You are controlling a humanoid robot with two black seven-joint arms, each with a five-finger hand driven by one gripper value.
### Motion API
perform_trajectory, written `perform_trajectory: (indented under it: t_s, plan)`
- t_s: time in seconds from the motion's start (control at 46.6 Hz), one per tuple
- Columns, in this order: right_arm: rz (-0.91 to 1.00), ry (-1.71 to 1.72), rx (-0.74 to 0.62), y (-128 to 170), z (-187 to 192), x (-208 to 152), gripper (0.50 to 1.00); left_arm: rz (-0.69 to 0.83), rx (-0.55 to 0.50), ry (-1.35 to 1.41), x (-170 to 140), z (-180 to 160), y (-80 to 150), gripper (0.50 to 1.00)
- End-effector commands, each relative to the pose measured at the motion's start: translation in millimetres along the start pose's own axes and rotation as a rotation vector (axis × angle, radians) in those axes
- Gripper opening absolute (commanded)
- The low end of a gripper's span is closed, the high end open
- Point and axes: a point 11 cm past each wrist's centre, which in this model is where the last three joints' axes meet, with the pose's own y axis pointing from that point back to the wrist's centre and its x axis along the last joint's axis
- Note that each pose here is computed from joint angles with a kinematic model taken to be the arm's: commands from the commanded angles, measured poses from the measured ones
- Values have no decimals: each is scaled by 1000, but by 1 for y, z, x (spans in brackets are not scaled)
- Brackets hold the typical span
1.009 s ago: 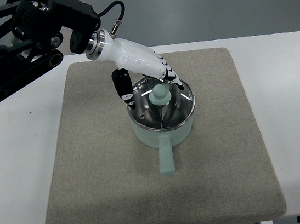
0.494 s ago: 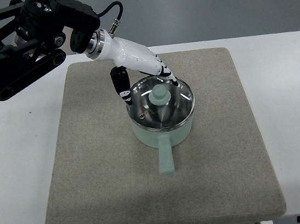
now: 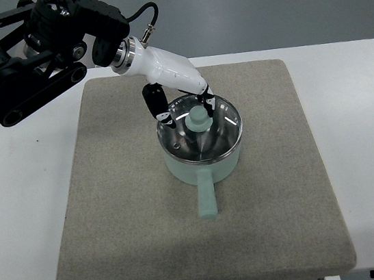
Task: Place lid left of pot with left hand
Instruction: 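Lower the left hand onto the lid and close fingers around the green knob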
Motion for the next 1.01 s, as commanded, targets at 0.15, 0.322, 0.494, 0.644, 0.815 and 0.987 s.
perform_trajectory:
  t_s: [0.15, 0.322, 0.494, 0.644, 0.815, 0.987]
  plan:
    - [-1, -1, 0, 0, 0, 0, 921, 1, -3, -8, -2, 1, -8, 761]
    - [-1, -1, 0, 0, 0, 0, 923, 6, -3, -11, -2, 1, -9, 746]
    - [0, -1, 0, 0, 0, 0, 921, 9, -5, -12, -1, 2, -9, 713]
    - [0, -1, 0, 0, 0, 0, 921, 10, -6, -13, 0, 2, -9, 662]
    - [0, -1, 0, 0, 0, 0, 921, 11, -7, -15, 0, 2, -9, 589]
    - [0, -1, 0, 0, 0, 0, 921, 7, -2, -18, 0, 2, -9, 500]
